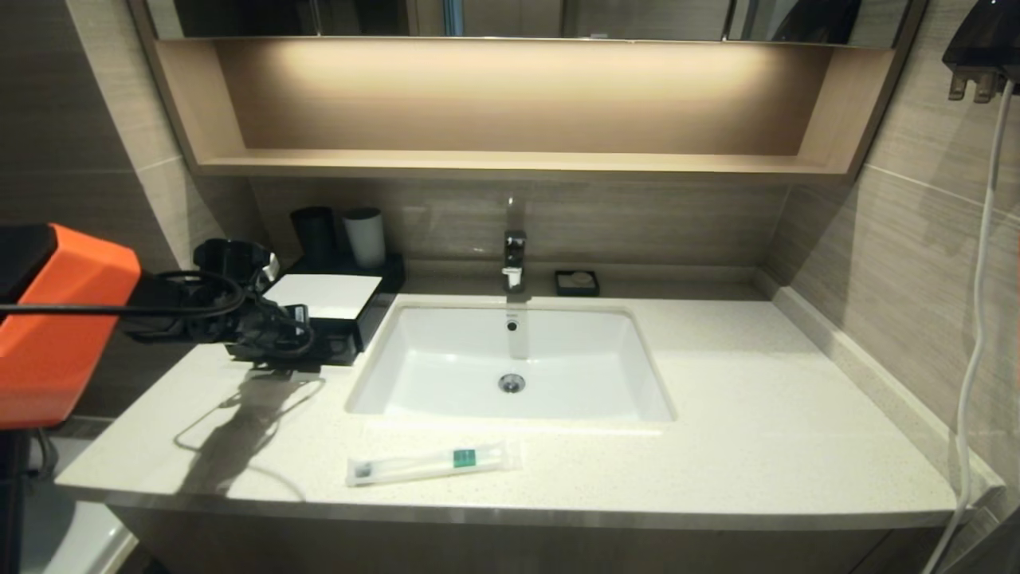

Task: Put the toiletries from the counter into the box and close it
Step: Open the drawer

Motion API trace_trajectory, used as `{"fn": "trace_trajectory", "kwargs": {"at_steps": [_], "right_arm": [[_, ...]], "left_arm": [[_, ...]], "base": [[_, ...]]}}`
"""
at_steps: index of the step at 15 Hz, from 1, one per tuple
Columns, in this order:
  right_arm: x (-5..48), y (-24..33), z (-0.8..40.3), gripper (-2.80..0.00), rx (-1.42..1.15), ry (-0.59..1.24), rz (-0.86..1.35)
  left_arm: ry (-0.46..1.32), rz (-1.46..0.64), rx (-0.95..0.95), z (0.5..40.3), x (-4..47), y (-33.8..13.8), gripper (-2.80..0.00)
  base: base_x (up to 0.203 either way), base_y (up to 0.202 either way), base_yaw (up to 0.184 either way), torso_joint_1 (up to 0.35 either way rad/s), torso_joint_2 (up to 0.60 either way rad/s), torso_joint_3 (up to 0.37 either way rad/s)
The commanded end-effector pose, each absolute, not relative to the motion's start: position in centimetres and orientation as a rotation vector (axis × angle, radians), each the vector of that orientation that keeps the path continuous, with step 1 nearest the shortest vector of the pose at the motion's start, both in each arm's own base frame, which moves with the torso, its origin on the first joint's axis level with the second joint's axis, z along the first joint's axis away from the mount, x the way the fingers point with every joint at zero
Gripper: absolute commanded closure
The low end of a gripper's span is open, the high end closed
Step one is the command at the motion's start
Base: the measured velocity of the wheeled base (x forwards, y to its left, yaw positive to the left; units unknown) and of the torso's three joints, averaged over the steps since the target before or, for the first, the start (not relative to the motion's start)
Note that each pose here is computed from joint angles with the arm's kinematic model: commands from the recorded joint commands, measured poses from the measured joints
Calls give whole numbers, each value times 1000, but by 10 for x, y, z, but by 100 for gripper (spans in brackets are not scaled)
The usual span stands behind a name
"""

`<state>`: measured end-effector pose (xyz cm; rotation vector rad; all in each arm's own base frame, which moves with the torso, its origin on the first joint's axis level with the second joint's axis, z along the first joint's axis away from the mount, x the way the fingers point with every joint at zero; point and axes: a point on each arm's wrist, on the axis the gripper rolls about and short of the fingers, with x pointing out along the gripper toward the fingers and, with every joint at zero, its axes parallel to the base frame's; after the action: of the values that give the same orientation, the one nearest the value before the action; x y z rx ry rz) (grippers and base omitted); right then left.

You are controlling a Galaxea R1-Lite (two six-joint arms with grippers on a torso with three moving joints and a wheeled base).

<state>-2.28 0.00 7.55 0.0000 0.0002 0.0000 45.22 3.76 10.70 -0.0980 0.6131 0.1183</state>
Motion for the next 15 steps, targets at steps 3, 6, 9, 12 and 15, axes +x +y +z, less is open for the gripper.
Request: {"fn": "trace_trajectory", "kwargs": {"at_steps": [3,6,9,12,15], "right_arm": [[-23,0,75,0,0,0,0],[-23,0,75,0,0,0,0],[-23,0,75,0,0,0,0],[-23,0,75,0,0,0,0],[-23,0,75,0,0,0,0]], "left_arm": [[596,122,-108,111,464,38,0],[603,119,-130,116,468,33,0],[608,121,-139,116,466,32,0],[628,124,-140,114,463,32,0],[652,124,-141,113,460,31,0]], "base": [[0,0,0,0,0,0],[0,0,0,0,0,0],[0,0,0,0,0,0],[0,0,0,0,0,0],[0,0,0,0,0,0]]}}
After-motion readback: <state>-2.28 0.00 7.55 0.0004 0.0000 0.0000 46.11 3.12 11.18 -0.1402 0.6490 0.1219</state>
